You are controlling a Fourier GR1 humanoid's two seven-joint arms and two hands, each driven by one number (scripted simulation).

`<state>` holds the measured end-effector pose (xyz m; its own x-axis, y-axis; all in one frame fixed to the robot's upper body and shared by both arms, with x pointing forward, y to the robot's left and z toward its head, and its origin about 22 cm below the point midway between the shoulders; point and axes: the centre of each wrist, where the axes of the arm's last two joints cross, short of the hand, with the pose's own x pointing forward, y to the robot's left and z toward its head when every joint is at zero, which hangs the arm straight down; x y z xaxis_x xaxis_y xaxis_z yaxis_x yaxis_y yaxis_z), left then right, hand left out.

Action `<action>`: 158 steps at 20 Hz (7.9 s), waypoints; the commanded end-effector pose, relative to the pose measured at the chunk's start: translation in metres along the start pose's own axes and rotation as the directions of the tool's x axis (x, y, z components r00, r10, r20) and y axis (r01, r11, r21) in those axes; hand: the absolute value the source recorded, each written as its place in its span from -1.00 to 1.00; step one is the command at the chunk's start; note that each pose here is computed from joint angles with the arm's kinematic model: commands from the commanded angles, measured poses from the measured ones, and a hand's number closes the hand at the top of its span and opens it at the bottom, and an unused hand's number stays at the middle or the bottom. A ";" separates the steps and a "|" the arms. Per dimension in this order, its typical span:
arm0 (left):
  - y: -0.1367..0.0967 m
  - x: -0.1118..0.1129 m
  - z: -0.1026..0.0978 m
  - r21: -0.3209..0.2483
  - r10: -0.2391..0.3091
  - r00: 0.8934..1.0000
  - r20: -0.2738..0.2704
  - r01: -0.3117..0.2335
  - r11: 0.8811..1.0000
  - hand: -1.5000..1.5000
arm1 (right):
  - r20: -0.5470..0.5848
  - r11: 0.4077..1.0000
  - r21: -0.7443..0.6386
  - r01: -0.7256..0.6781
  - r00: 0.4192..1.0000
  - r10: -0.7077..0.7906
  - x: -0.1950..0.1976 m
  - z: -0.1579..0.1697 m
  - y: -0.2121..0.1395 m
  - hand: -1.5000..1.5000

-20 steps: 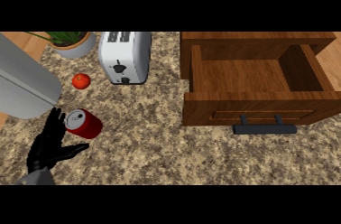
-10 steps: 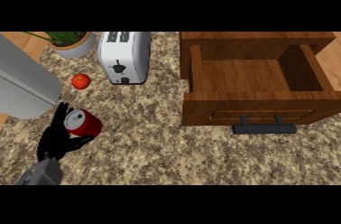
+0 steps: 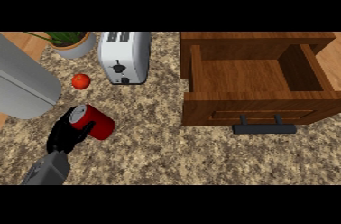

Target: Pick up the can, place it into the drawer and close the drawer

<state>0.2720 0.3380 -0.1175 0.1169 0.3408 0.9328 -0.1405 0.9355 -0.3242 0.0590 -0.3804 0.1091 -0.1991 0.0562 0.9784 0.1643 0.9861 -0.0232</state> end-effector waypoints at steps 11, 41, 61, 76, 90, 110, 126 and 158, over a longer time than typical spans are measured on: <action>-0.086 0.020 -0.021 -0.128 0.068 0.988 0.140 -0.050 0.991 1.00 | -0.017 1.000 -0.024 0.002 1.000 -0.003 0.006 0.000 -0.007 -1.00; -0.294 0.193 -0.016 -0.188 -0.082 0.953 0.291 0.141 0.972 1.00 | 0.017 0.999 -0.039 0.016 1.000 -0.015 0.010 -0.008 0.016 -1.00; -0.413 0.210 -0.052 -0.192 -0.125 0.950 0.287 0.185 0.964 1.00 | 0.027 0.999 -0.002 0.037 0.999 -0.037 0.006 -0.013 0.011 -1.00; -0.453 0.215 -0.059 -0.189 -0.165 0.952 0.256 0.216 0.958 1.00 | 0.035 0.999 0.003 0.045 0.998 -0.045 0.013 -0.010 0.023 -1.00; -0.459 0.194 -0.063 -0.121 -0.268 0.933 0.239 0.303 0.945 1.00 | 0.034 0.999 0.024 0.036 0.999 -0.037 0.012 -0.028 0.030 -1.00; -0.436 0.157 -0.069 -0.014 -0.290 0.927 0.238 0.301 0.953 -1.00 | 0.043 0.997 0.071 0.040 0.998 -0.043 0.012 -0.035 0.030 -1.00; -0.460 0.175 -0.055 -0.045 -0.212 0.922 0.325 0.238 0.970 -1.00 | 0.372 0.888 0.100 -0.449 0.844 0.385 0.058 -0.068 0.071 -1.00; -0.401 0.215 -0.075 0.023 -0.248 0.923 0.295 0.252 0.967 -1.00 | 0.456 0.317 0.076 -0.945 0.315 0.832 -0.065 -0.242 0.226 -1.00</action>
<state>0.4242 0.0206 0.1991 -0.1399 0.0774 0.9871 -0.0996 0.9908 -0.0918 0.3300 -0.2029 0.1138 -0.3983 0.8800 0.2587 0.1675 0.3470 -0.9228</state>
